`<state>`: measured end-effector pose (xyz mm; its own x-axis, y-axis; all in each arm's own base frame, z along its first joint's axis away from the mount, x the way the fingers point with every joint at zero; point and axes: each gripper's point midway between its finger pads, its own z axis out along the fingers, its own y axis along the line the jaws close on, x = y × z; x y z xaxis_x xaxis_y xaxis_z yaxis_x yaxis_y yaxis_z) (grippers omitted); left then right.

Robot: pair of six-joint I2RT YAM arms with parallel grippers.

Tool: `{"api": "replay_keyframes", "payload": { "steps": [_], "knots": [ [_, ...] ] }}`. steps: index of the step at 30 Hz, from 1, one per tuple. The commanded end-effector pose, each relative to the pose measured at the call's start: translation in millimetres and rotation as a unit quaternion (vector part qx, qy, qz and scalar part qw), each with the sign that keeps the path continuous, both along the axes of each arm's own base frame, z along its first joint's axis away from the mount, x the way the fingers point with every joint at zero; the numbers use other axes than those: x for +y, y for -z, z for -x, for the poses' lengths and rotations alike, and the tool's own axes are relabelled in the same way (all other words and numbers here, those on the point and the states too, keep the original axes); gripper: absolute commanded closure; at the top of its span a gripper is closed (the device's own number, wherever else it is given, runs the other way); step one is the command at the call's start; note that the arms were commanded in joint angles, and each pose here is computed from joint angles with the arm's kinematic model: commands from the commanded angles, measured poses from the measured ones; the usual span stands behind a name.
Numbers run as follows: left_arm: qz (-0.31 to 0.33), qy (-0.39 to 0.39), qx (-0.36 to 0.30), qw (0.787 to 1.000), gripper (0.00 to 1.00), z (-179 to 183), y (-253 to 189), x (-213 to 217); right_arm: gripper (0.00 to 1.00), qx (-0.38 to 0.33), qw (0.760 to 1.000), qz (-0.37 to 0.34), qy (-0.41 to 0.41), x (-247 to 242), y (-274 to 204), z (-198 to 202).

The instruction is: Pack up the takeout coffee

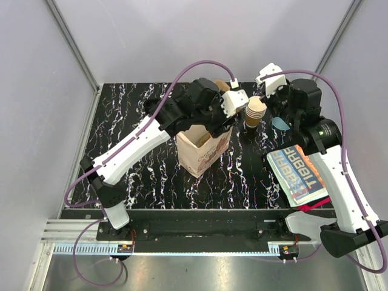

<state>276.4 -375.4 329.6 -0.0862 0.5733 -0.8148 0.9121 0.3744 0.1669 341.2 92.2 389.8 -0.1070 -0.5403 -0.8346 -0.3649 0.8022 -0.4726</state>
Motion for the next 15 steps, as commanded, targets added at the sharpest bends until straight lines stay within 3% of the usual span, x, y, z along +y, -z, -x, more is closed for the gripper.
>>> {"api": "replay_keyframes", "payload": {
  "steps": [1, 3, 7, 15],
  "knots": [
    [0.054, -0.003, -0.035, 0.998, 0.3, 0.1, -41.5, -3.2, 1.0, -0.028, 0.999, -0.039, -0.002, 5.3, -34.4, -3.3],
    [0.066, -0.005, -0.045, 0.997, 0.16, 2.7, -53.6, 0.7, 1.0, -0.026, 0.999, -0.045, -0.007, 9.2, -39.3, -5.8],
    [0.084, -0.018, -0.068, 0.994, 0.02, 3.3, -73.9, 11.8, 1.0, -0.008, 0.998, -0.056, -0.031, 22.3, -40.9, -11.1],
    [0.123, -0.065, -0.098, 0.985, 0.01, -8.5, -106.5, 51.2, 1.0, 0.033, 0.994, -0.078, -0.076, 48.0, -37.7, -19.6]
  ]
}}
